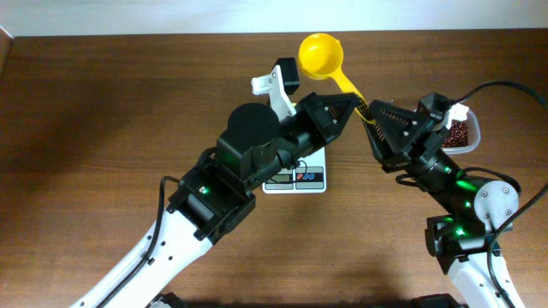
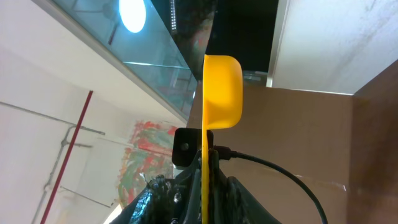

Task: Scoop item into bowl and weigh 50g on scale
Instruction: 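Grasp the scoop handle with the right gripper beside the left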

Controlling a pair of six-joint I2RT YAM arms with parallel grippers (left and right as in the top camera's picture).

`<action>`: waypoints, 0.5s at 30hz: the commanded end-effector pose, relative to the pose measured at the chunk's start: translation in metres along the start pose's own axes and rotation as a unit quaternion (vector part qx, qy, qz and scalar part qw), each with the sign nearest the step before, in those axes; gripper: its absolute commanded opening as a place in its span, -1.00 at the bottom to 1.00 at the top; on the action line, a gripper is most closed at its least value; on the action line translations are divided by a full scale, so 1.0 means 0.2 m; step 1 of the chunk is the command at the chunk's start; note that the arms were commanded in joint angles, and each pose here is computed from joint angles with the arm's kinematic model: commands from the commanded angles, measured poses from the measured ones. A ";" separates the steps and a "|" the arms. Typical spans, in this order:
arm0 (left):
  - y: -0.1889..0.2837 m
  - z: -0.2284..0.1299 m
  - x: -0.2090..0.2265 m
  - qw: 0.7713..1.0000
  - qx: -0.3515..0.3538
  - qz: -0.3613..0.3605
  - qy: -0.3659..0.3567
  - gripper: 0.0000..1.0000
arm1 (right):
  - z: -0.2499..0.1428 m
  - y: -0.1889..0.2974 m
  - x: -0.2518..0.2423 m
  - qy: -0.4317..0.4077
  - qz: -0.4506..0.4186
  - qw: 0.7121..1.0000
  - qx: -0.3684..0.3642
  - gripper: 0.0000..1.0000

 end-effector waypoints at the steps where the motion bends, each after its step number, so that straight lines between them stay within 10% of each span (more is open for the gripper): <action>1: 0.00 0.01 -0.02 1.000 -0.008 -0.003 0.000 -1.00 | -0.02 -0.01 0.02 0.010 0.004 1.000 0.010 -0.36; 15: -0.01 -0.02 -0.04 1.000 -0.017 0.004 -0.001 -1.00 | -0.02 -0.01 0.02 0.008 0.002 1.000 0.014 -0.60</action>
Point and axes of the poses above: each gripper's point midway between its finger pads, its own y axis back along the fingers, its own x axis along the line the jaws close on, z = x × y, the point moved 9 cm from there along y, back along the fingers, and after that the axes turned 14 degrees about -y, right-handed, at the moved point
